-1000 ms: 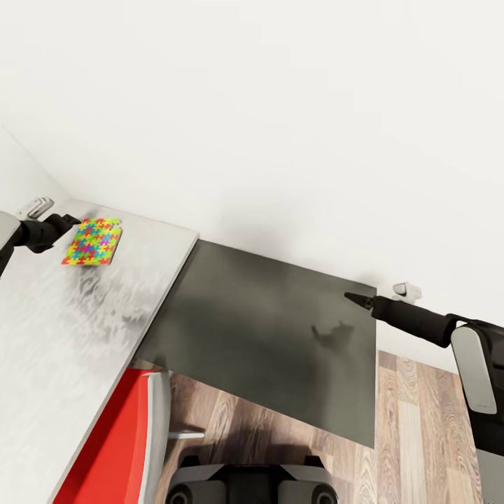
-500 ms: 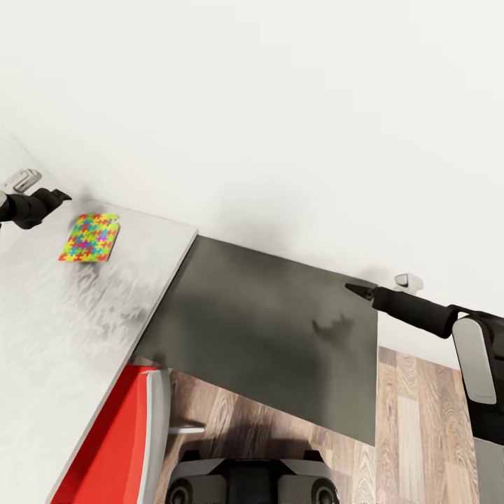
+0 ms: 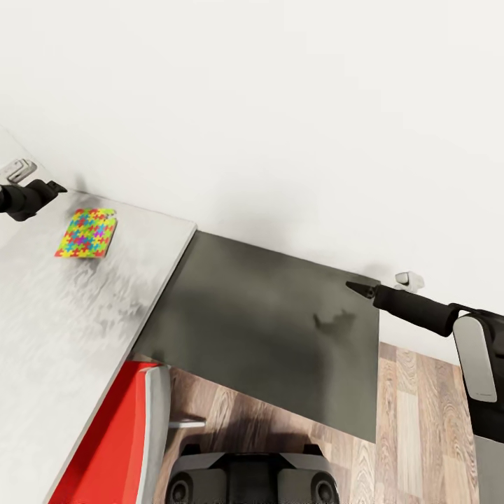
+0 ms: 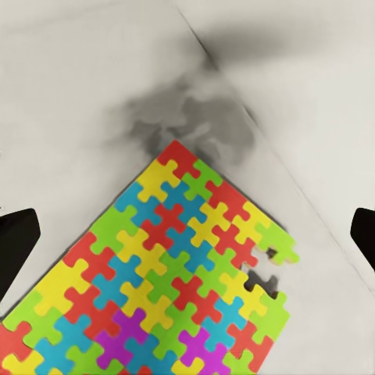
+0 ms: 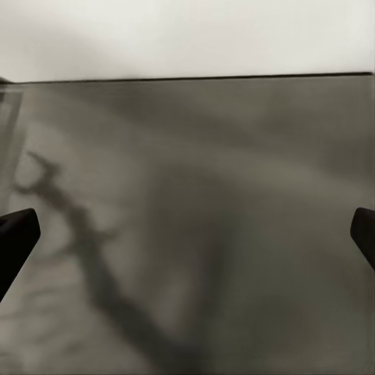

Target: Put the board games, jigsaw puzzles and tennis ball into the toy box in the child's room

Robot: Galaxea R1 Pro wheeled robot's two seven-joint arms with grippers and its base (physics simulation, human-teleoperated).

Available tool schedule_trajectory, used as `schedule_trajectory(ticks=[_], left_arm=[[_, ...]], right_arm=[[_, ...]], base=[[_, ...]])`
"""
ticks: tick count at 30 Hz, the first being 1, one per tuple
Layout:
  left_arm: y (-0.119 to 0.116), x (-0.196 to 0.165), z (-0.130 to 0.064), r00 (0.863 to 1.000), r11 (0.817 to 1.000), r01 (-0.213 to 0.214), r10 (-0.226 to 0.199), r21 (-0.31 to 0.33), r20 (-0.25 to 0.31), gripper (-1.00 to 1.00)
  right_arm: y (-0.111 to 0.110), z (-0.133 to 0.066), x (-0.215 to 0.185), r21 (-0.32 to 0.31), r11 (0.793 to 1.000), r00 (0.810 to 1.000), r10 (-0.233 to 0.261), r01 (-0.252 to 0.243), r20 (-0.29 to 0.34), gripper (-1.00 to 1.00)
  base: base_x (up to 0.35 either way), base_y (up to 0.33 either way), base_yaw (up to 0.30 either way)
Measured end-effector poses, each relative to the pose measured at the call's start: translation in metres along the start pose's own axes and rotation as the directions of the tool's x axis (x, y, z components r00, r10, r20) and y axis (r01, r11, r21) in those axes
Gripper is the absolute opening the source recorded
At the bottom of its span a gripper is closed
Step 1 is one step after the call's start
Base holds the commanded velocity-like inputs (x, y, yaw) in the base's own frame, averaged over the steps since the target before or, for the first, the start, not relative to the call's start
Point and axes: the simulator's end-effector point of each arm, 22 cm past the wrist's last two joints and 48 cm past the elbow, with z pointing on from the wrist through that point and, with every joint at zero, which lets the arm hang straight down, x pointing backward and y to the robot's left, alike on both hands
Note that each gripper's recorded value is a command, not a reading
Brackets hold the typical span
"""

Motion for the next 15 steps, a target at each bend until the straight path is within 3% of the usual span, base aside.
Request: schedule_trajectory(ticks=[9,15], left_arm=[[0.006,0.009,0.009,1.000,1.000,-0.009,0.009,-0.015,-0.007,1.00],[0.013,0.019,0.016,1.000,0.999,-0.015,0.014,-0.029,-0.018,1.00]], right_arm=[[-0.004,0.002,-0.003,-0.003,1.000,1.000,-0.004,0.004,-0.001,1.00],[0.013,-0.005,-0.019,-0.104,0.995,1.000,-0.013,0.014,0.014,1.00]], base=[[0.000,0.000,0.011],[0.000,0.000,0.045]])
